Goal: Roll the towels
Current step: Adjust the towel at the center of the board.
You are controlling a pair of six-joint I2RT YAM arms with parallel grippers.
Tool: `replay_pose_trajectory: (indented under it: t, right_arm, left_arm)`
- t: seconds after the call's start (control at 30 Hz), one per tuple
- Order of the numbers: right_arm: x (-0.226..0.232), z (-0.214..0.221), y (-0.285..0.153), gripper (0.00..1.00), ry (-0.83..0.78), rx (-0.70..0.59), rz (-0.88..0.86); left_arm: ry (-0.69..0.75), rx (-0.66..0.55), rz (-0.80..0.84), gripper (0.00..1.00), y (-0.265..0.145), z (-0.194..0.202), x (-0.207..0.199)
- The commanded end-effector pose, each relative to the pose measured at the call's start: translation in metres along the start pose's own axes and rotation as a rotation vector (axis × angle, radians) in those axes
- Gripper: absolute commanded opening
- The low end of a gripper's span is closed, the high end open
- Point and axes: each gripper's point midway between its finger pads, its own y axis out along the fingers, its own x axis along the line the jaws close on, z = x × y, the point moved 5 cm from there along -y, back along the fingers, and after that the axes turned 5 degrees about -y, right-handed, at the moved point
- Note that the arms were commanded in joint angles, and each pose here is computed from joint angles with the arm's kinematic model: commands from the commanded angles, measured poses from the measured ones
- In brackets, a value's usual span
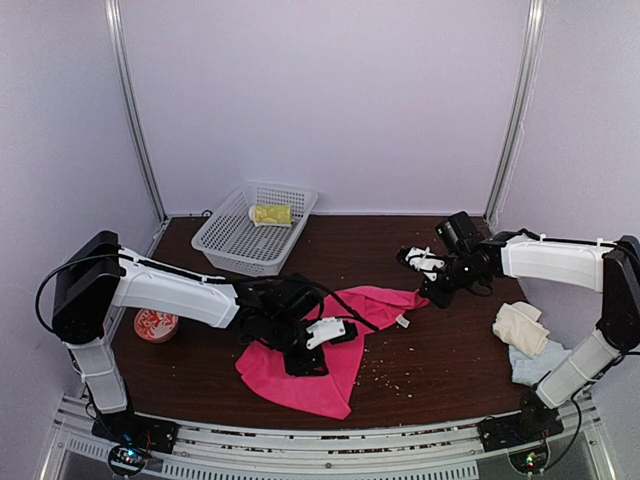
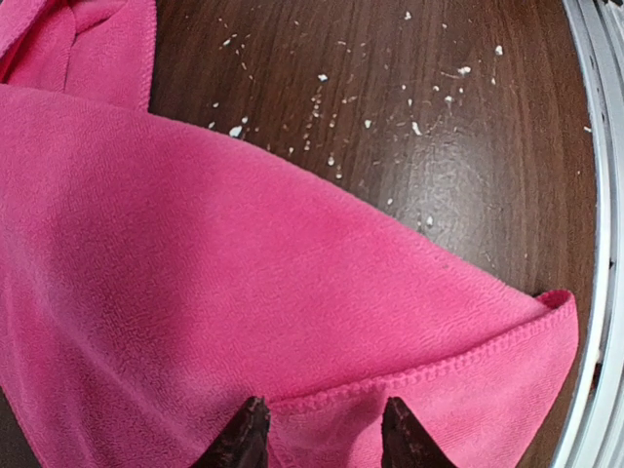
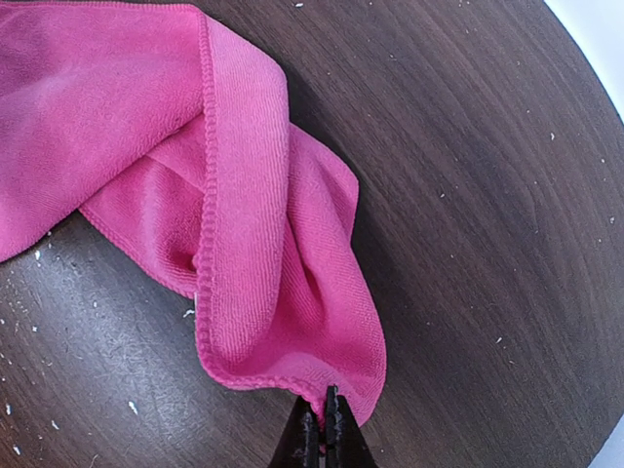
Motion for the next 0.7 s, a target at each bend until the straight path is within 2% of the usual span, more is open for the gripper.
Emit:
replay_pose_trajectory:
  t: [0.0,0.23,0.67]
  right_arm:
    - [0.001,-0.001,-0.001,0.0,0.016,-0.022,-0.008]
    - [0.002,0.001,0.0,0.0,0.015,-0.016,-0.015]
    - [0.003,0.003,0.005,0.0,0.014,0.0,-0.025]
  left_arm:
    - [0.128,-0.01,-0.027,0.41,-0.005,-0.003,0.0]
    - [0.183,0.043,-0.069,0.39,0.002,0.002,0.007]
    - [0.195,0.028,-0.023,0.13,0.005,-0.003,0.003]
